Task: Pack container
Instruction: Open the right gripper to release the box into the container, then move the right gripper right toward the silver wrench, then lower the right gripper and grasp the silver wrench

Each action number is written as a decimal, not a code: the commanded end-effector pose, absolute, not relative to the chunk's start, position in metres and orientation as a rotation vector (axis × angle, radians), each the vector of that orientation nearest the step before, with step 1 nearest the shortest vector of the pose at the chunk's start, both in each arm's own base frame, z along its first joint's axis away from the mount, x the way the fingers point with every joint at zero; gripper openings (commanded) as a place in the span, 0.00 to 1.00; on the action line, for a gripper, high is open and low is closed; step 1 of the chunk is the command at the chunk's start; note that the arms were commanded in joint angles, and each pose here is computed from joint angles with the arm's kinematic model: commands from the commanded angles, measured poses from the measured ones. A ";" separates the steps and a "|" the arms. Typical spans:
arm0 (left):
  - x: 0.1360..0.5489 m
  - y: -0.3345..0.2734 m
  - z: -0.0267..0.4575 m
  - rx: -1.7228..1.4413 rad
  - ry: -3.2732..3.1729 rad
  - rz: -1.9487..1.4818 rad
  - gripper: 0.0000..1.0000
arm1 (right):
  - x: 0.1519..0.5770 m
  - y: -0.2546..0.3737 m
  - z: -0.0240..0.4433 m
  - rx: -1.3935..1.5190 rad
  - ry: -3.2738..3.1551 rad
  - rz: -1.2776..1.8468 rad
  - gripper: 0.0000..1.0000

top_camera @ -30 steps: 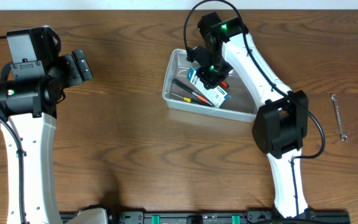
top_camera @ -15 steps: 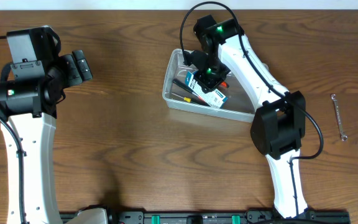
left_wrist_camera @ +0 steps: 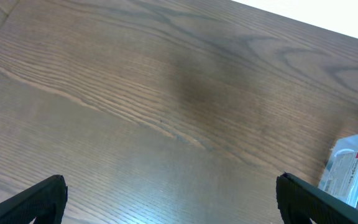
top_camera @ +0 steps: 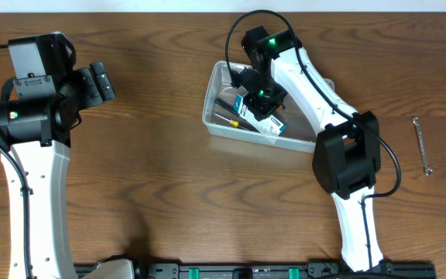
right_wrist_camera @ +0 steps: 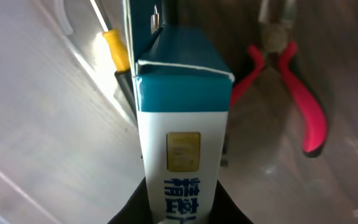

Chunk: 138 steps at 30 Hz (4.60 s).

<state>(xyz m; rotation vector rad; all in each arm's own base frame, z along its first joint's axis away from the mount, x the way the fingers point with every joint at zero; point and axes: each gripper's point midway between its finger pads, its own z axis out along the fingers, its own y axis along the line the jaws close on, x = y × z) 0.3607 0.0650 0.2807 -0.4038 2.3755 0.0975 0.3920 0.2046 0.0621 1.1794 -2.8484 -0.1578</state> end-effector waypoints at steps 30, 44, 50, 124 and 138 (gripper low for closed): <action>0.362 0.068 0.287 -0.396 2.362 0.122 0.98 | 0.436 0.109 0.085 0.733 -3.095 0.123 0.99; 0.362 0.068 0.287 -0.396 2.362 0.122 0.98 | 0.418 -0.046 0.126 0.018 -3.150 0.185 0.99; 0.362 0.068 0.287 -0.396 2.362 0.122 0.98 | 0.405 -0.106 0.123 -0.215 -3.123 0.182 0.99; 0.362 0.068 0.287 -0.396 2.362 0.122 0.98 | 0.360 -0.226 -0.005 -0.128 -3.232 0.079 0.02; 0.362 0.068 0.287 -0.395 2.362 0.122 0.98 | 0.412 -0.200 0.023 -0.049 -3.328 0.141 0.01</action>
